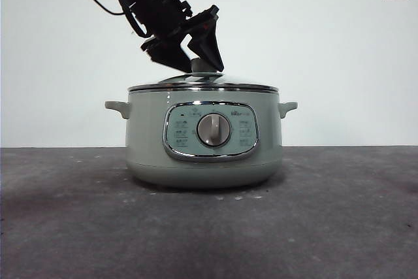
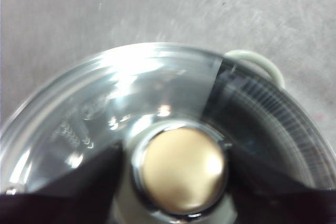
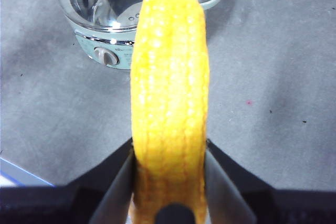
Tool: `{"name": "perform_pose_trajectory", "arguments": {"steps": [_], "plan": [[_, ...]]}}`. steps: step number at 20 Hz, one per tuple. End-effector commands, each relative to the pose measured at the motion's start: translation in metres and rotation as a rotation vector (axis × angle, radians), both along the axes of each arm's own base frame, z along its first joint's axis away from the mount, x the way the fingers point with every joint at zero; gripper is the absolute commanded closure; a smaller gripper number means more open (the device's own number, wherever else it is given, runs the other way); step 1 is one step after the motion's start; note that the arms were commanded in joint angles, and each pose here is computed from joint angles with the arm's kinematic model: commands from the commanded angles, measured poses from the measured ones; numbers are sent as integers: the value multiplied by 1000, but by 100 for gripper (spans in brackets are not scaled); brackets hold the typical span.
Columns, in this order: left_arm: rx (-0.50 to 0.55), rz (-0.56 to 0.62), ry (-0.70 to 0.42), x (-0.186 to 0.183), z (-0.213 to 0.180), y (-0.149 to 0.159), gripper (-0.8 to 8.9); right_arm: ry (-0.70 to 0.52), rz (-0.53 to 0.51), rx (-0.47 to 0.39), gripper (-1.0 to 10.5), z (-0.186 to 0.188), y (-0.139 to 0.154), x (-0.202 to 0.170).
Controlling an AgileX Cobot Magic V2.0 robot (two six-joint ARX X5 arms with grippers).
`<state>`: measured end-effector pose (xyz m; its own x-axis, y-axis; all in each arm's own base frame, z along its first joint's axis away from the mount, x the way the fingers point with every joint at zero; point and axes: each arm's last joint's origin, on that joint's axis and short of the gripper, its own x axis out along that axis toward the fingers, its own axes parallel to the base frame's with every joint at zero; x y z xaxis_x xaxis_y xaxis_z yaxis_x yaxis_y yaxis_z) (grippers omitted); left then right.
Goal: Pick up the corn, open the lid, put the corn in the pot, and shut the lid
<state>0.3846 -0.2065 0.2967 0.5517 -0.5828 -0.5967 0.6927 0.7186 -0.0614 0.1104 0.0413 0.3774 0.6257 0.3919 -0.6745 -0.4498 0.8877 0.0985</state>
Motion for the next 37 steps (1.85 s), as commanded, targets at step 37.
{"name": "perform_pose_trajectory", "arguments": {"steps": [37], "plan": [[-41,191,-183,-182,123,144,820,116,239,24,958,-28,152,237]]}}
